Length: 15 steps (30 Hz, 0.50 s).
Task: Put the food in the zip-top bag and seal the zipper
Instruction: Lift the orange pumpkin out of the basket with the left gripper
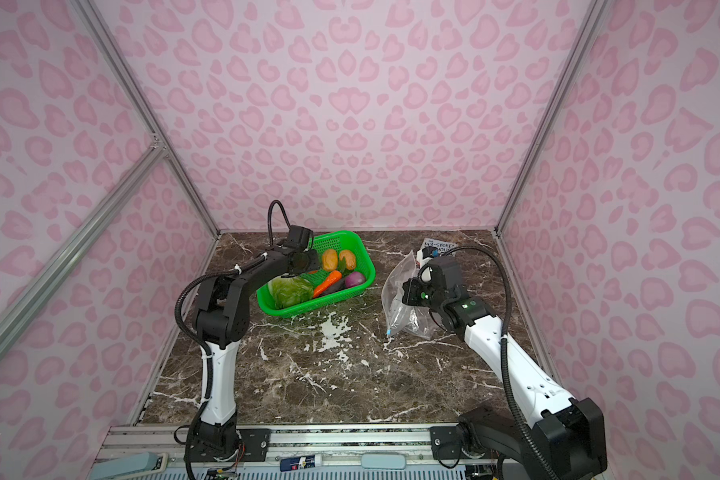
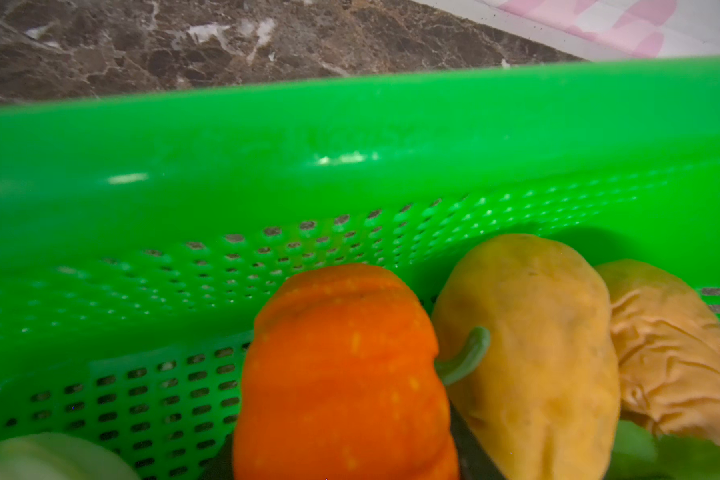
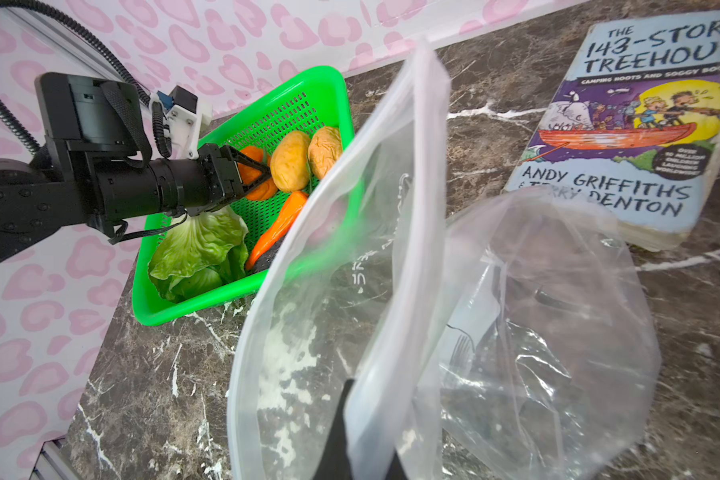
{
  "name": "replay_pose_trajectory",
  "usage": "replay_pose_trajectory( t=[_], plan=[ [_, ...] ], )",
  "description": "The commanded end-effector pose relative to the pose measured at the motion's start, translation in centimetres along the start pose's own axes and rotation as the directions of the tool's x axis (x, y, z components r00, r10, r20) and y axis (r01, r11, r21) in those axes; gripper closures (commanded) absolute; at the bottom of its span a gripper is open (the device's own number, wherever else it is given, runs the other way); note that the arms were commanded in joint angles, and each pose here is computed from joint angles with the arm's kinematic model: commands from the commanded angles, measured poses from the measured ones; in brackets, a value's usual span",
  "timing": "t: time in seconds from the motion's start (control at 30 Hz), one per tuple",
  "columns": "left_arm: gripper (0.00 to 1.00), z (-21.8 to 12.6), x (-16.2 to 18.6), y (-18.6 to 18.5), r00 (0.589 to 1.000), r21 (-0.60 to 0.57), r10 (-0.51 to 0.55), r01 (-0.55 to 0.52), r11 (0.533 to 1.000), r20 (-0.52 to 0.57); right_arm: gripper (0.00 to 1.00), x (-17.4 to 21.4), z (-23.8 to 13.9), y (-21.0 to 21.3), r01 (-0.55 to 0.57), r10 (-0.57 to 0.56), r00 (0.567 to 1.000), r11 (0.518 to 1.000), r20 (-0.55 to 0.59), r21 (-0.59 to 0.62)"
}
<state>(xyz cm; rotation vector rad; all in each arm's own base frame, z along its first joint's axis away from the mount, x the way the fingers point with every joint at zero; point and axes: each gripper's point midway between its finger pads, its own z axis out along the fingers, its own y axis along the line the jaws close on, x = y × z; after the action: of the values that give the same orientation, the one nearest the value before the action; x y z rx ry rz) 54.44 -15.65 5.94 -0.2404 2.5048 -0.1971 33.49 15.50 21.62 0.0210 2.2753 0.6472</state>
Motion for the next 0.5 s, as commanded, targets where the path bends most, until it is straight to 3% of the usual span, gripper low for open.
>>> replay_pose_trajectory(
  t=[0.0, 0.23, 0.47],
  plan=[
    [0.59, -1.5, -0.8, 0.3, 1.0, -0.007, 0.008, -0.008, 1.0, 0.029, 1.0, -0.3, -0.1, 0.0, 0.009, -0.01, 1.0, 1.0, 0.014, 0.004],
    [0.6, -6.3, -1.7, -0.3, 0.996, 0.059, 0.002, -0.007, 0.998, 0.094, 1.0, -0.4, 0.2, 0.3, -0.001, 0.002, 1.0, 1.0, 0.018, -0.017],
    [0.6, -11.7, -0.9, -3.9, 0.996, 0.294, 0.037, -0.06, 0.954, 0.083, 1.0, -0.4, 0.9, 0.5, -0.021, 0.022, 1.0, 0.999, 0.022, -0.04]
  ],
)
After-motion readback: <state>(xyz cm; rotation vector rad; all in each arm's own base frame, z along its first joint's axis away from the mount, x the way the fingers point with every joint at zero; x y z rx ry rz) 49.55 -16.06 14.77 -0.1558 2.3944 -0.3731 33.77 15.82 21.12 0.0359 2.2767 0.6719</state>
